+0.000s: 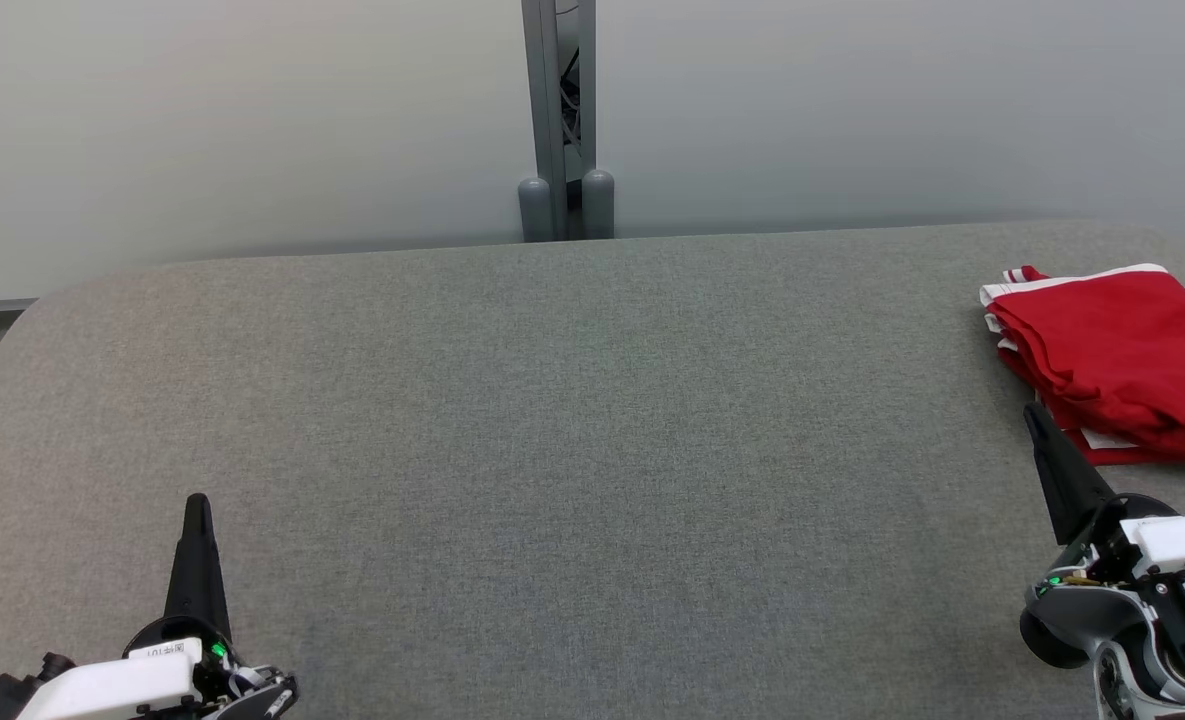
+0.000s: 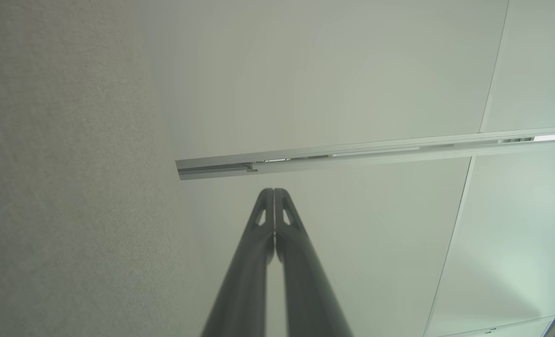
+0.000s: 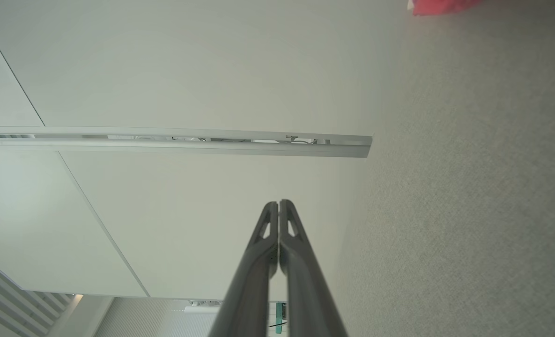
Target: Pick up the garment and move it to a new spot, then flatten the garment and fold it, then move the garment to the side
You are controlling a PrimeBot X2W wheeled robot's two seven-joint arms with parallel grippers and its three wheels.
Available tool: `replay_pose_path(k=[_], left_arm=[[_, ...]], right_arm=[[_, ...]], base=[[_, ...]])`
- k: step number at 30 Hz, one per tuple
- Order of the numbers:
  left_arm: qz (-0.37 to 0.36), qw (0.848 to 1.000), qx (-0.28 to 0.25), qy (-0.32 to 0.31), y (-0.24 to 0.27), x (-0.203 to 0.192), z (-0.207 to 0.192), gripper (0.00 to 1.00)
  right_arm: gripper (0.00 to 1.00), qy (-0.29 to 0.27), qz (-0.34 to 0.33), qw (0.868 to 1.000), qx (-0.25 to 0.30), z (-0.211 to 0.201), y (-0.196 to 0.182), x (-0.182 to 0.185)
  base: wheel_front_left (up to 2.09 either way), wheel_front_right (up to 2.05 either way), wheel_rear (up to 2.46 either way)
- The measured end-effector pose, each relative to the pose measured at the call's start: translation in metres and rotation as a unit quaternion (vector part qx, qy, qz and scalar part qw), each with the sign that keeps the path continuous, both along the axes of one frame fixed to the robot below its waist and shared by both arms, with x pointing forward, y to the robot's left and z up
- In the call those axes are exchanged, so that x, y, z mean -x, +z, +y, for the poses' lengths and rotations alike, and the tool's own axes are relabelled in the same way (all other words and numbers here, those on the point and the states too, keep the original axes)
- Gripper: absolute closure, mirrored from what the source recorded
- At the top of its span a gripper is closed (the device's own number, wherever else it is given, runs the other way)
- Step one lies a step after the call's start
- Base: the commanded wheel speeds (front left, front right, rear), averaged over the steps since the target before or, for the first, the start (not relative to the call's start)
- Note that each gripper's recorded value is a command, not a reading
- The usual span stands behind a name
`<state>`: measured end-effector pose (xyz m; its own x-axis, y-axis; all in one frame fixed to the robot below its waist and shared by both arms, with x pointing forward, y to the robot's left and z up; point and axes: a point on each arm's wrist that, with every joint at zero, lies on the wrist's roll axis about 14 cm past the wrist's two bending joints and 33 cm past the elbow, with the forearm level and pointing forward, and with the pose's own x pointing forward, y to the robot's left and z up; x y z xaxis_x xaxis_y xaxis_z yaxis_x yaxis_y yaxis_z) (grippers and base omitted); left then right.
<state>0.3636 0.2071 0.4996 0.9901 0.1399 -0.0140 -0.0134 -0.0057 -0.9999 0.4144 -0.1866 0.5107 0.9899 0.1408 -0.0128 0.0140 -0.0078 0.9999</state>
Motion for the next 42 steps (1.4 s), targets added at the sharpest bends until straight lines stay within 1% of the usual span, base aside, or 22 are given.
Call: replay_pose_path(k=[42], left_arm=[[0.000,1.000,0.000,0.000,0.0000,0.0000,0.0000,1.00]], right_arm=[[1.00,0.000,0.000,1.000,0.000,-0.0002,0.0001,-0.0001]], base=[[0.00,0.00,0.00]])
